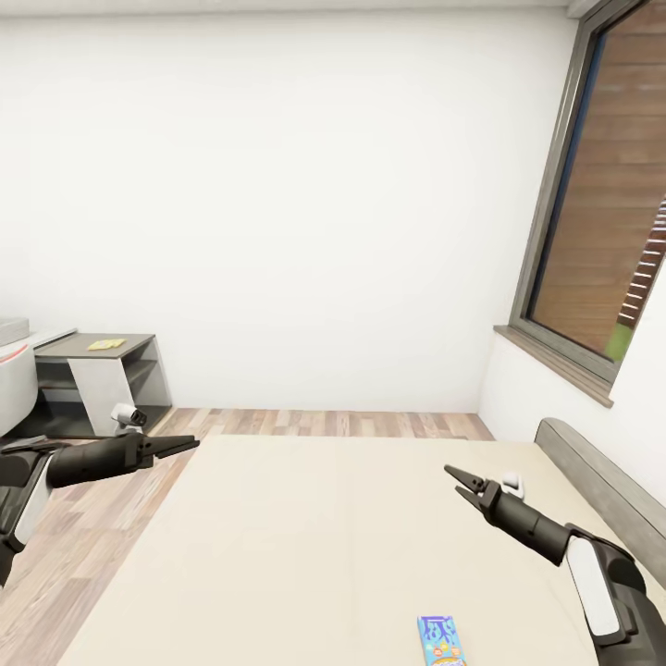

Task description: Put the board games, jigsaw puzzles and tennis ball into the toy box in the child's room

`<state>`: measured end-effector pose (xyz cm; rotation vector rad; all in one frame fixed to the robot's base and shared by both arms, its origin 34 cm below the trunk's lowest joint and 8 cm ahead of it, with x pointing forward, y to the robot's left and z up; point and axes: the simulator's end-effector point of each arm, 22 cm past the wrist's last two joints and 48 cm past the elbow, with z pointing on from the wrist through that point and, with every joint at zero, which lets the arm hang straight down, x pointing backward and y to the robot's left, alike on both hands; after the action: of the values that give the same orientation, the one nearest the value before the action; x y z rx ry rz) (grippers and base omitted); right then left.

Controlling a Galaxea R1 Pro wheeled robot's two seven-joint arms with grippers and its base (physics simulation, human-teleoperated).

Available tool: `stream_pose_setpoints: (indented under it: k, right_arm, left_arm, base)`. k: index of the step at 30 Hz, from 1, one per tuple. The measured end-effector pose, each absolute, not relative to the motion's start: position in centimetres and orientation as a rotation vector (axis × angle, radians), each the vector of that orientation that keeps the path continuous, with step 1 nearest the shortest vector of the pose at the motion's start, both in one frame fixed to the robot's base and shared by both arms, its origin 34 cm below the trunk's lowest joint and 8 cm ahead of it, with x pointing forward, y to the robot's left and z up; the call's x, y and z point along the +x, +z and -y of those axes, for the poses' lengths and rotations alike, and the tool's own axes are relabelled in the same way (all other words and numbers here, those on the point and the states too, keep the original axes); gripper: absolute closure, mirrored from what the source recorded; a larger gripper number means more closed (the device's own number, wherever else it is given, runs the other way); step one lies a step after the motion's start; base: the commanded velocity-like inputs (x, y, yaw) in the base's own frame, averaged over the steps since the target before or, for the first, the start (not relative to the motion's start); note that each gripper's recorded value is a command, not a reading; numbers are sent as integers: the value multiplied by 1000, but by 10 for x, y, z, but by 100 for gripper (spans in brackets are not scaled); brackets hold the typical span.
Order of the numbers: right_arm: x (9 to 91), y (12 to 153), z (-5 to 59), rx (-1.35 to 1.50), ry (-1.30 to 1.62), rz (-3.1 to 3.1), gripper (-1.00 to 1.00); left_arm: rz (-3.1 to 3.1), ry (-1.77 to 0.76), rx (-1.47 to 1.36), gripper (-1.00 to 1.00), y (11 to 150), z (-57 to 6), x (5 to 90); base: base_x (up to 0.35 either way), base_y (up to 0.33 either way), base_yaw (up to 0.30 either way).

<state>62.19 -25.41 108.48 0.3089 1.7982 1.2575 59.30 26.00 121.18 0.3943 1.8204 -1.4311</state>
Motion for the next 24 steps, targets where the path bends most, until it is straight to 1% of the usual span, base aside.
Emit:
stream_pose_setpoints:
  k: [4, 10, 14, 16, 20, 24]
  right_arm:
    - [628, 1067, 265, 364, 1165, -1864, -100]
    - [646, 1015, 311, 548, 788, -2082, -100]
    - [656, 989, 310, 563, 582, -2223, -100]
    - [659, 978, 312, 575, 543, -2249, -100]
    - [659, 957, 318, 600, 489, -2288, -100]
    - [659, 954, 318, 601, 484, -2297, -100]
  left_arm:
    - [-1823, -1429, 393, -100, 1212, -260, 593]
    - [-1830, -1425, 391, -100, 1210, -259, 594]
    - [-1829, -1439, 392, -100, 1206, -249, 595]
    - [-1851, -1422, 382, -100, 1198, -241, 600]
    - [-1985, -1263, 299, -100, 1155, -220, 628]
    - [-2057, -1146, 241, -100, 1133, -220, 643]
  base:
    - [0, 0, 0]
    - [0, 0, 0]
    - [0, 0, 0]
    - [0, 0, 0]
    - [0, 0, 0]
    - [0, 0, 0]
